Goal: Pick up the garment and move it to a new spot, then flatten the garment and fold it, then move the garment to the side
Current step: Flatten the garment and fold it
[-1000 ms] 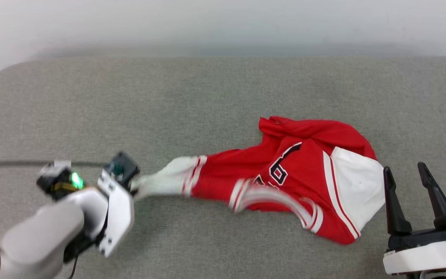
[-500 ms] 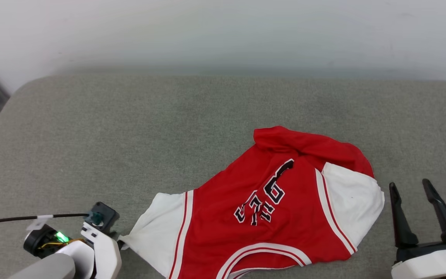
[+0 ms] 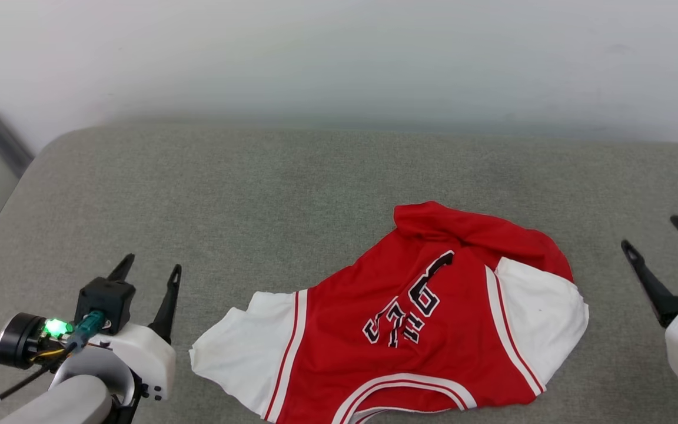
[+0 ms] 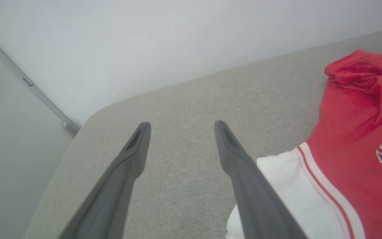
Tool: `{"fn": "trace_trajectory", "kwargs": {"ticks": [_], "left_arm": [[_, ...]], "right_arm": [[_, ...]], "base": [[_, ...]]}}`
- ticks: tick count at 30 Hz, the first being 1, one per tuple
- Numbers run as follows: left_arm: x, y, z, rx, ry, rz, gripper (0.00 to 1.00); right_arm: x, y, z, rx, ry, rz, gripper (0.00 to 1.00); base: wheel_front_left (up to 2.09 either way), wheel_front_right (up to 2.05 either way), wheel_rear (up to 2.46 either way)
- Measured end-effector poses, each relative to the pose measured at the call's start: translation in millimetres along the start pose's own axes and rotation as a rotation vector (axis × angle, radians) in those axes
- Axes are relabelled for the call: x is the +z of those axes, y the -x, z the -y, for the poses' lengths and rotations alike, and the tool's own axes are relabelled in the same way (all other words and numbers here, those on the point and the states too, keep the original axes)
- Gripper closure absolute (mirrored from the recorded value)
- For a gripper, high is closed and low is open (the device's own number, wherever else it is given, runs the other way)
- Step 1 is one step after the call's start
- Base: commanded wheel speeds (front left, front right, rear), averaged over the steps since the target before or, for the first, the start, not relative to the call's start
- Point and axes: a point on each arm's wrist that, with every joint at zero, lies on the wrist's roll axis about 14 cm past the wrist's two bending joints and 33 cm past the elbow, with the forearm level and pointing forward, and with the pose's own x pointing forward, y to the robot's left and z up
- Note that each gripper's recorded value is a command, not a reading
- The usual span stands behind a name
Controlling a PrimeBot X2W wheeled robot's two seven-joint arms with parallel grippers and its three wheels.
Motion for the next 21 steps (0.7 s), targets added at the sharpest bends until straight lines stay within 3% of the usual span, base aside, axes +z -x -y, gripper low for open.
{"fn": "trace_trajectory", "kwargs": {"ticks": [10, 21], "left_arm": [[31.3, -2.1, -0.1, 0.148, 0.044, 0.158, 0.00], [23.9, -10.2, -1.8, 0.253, 0.094, 0.209, 0.00]], "right_arm": [[-82.4, -5.2, -18.3, 0.250, -0.002, -0.597, 0.00], [-150.0, -41.9, -42.3, 0.337, -0.084, -0.891, 0.00]], "base": [[0.00, 0.00, 0.00], [0.00, 0.00, 0.00]]}}
